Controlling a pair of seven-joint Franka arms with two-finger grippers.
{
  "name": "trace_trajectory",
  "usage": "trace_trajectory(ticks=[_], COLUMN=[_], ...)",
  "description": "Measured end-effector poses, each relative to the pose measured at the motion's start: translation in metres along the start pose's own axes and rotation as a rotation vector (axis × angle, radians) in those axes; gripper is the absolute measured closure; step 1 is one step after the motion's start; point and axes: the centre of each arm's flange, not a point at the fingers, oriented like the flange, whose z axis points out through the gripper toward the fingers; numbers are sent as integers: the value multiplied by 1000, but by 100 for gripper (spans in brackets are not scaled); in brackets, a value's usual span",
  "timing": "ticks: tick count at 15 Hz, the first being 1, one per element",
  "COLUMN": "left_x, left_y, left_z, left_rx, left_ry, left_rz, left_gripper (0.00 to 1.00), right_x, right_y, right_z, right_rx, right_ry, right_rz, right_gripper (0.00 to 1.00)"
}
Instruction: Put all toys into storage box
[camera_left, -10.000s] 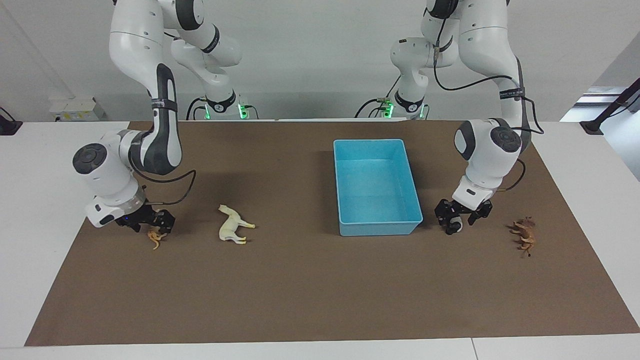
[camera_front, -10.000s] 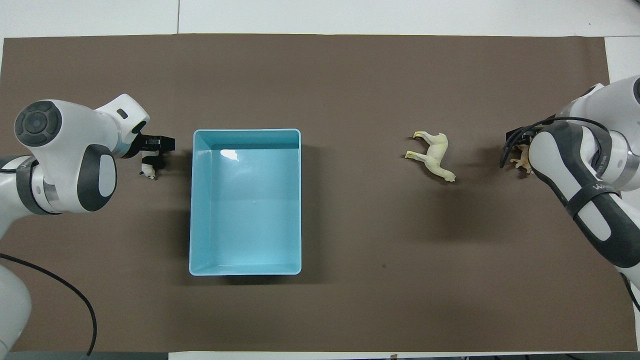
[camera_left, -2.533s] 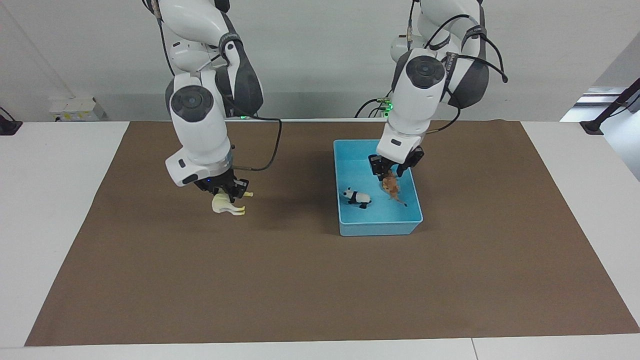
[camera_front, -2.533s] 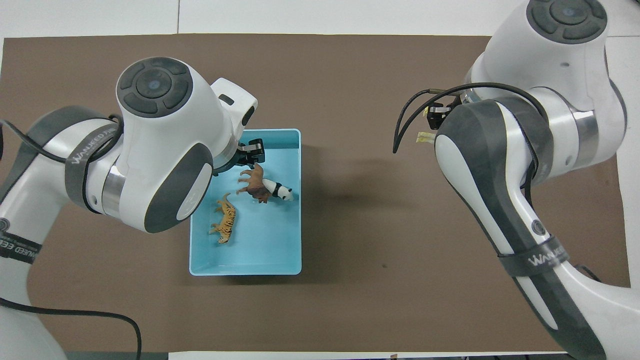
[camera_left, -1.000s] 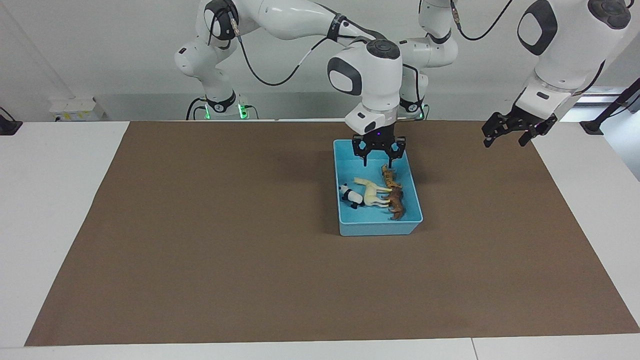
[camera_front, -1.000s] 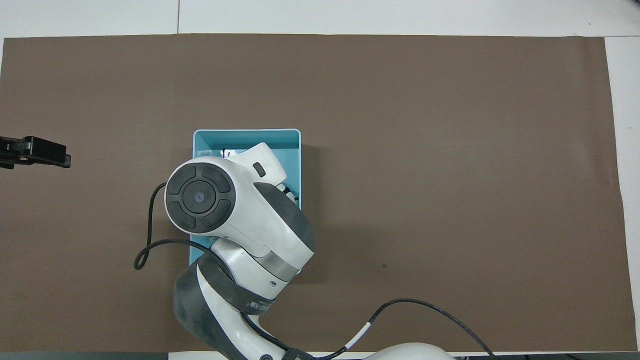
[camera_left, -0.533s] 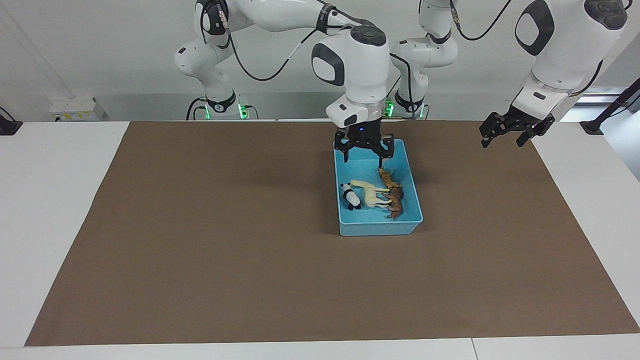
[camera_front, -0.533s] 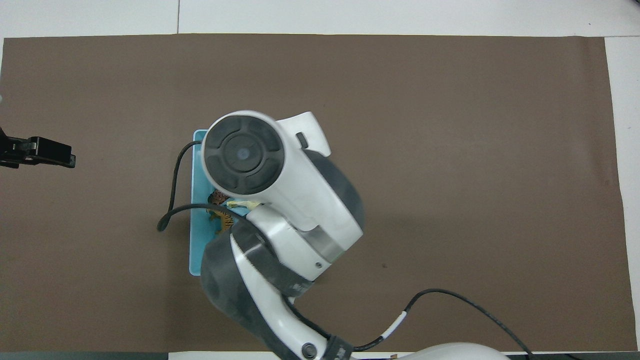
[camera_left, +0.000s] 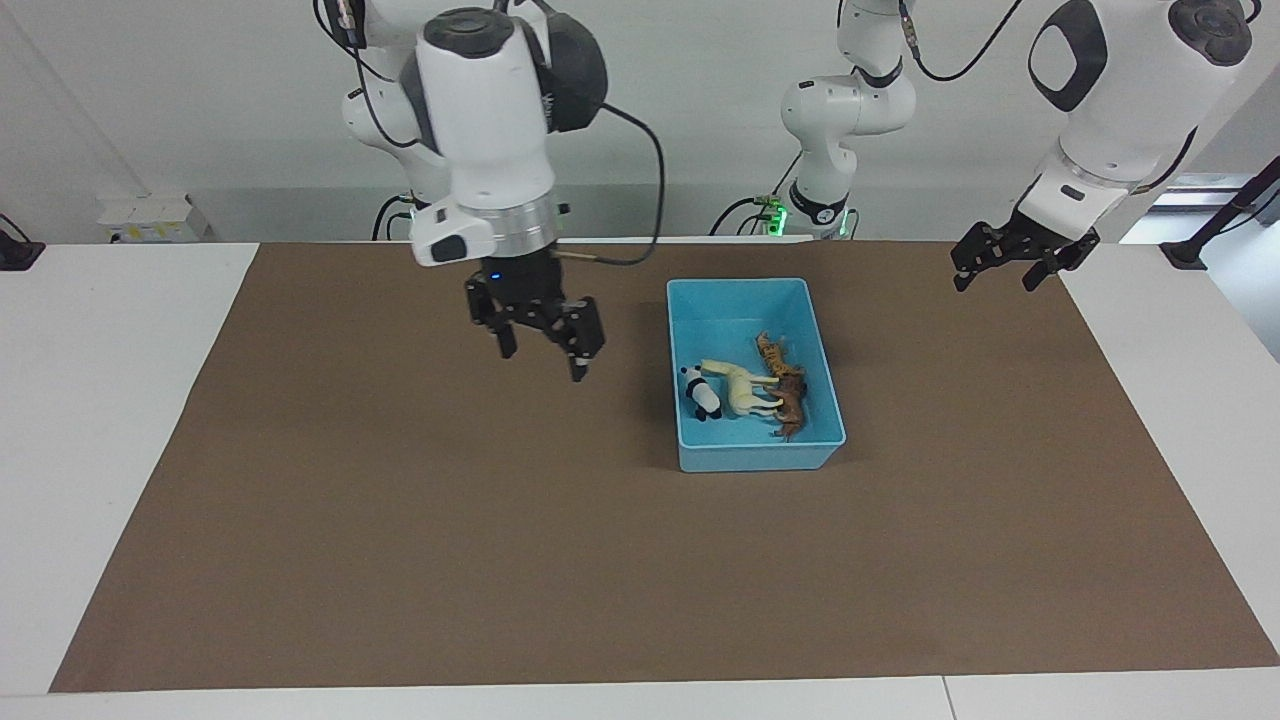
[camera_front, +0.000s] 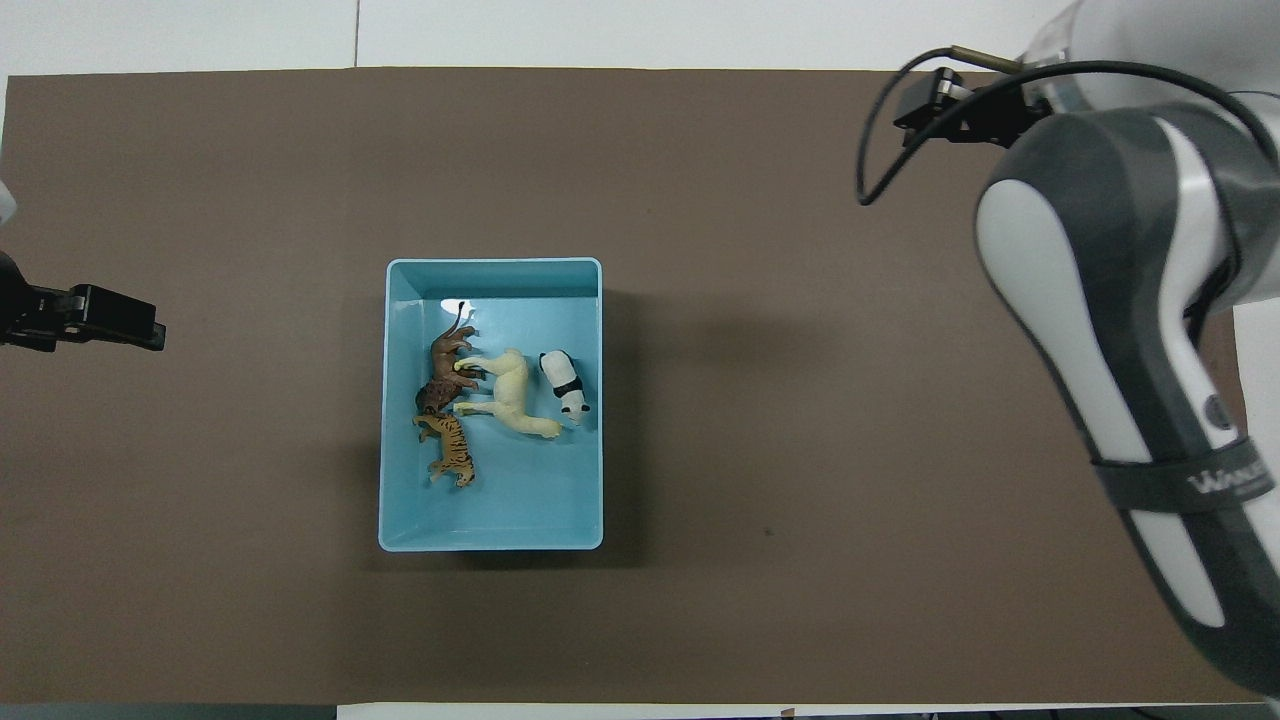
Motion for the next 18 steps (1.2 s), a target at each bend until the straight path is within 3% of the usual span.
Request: trace_trajectory(ticks=[4, 9, 15, 18], left_x=[0, 0, 0, 0], left_y=[2, 6, 6, 6], left_z=[0, 0, 1, 1], left_rx=[0, 1, 1, 1], left_ry=[-2, -2, -3, -3], left_rz=[9, 33, 38, 38], left_gripper=[0, 0, 0, 0], right_x=[7, -2, -63, -90], right_y=[89, 150, 193, 201], right_z=[5, -16, -66, -72], right_rx=[-26, -13, 24, -8], right_ry=[-107, -162, -179, -200], right_rz=[-112, -204, -212, -233], right_gripper=[0, 0, 0, 0])
